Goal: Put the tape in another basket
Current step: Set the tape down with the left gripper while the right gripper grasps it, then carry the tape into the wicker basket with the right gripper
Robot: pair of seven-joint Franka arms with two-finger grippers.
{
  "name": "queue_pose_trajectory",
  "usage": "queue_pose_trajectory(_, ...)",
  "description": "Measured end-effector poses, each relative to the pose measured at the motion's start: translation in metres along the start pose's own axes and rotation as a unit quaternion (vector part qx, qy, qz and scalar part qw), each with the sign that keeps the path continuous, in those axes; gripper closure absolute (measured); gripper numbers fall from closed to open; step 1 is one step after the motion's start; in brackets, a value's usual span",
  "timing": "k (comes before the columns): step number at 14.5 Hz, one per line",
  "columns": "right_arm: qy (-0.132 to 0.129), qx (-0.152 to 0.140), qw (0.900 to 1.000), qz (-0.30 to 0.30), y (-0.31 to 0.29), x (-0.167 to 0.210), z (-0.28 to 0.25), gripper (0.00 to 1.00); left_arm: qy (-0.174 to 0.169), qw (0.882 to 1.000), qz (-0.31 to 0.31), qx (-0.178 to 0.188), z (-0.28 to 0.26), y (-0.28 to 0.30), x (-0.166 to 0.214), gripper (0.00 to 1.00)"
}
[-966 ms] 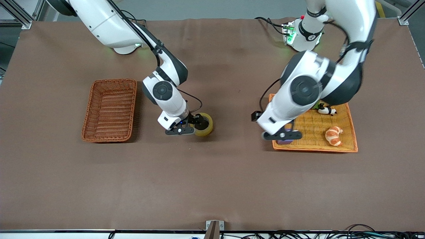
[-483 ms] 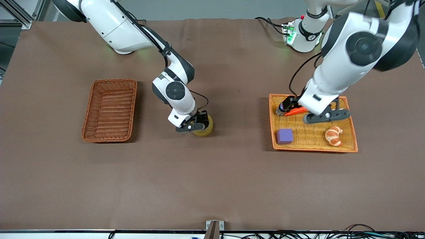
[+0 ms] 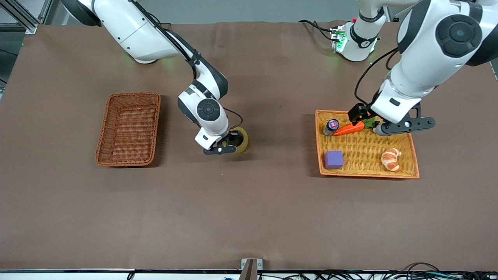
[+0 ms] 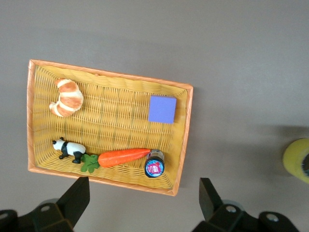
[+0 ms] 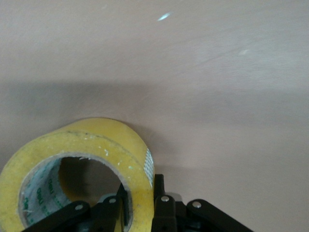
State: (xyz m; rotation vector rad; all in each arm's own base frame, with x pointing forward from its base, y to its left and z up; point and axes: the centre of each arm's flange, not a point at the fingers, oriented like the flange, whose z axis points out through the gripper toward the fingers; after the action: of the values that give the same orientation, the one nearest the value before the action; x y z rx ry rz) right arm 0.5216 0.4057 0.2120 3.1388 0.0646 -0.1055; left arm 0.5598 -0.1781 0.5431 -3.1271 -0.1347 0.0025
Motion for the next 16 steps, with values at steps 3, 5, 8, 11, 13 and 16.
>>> queue_pose_trajectory(3,-0.002,-0.029,0.999,0.042,0.03,0.018,-0.06,0.78,0.009,1.0,0.026,0.0,-0.01,-0.035,0.008,0.0)
queue_pose_trajectory(5,0.002,-0.042,0.998,0.055,0.074,0.034,-0.107,0.78,0.019,0.999,0.043,0.0,-0.022,-0.064,0.012,0.0)
queue_pose_trajectory(8,-0.007,-0.064,0.997,0.039,0.147,0.044,-0.166,0.78,0.036,0.999,0.04,0.002,-0.042,-0.102,0.012,0.0)
queue_pose_trajectory(11,-0.02,-0.08,0.997,-0.009,0.22,0.036,-0.189,0.78,0.034,0.999,0.024,0.004,-0.056,-0.122,0.004,0.0)
queue_pose_trajectory(13,-0.041,-0.093,0.994,-0.031,0.274,0.024,-0.183,0.78,0.036,0.999,0.018,0.004,-0.061,-0.13,0.002,0.0)
queue_pose_trajectory(16,-0.06,-0.093,0.993,-0.041,0.341,0.008,-0.162,0.78,0.028,0.999,0.016,0.005,-0.059,-0.132,0.001,0.0)
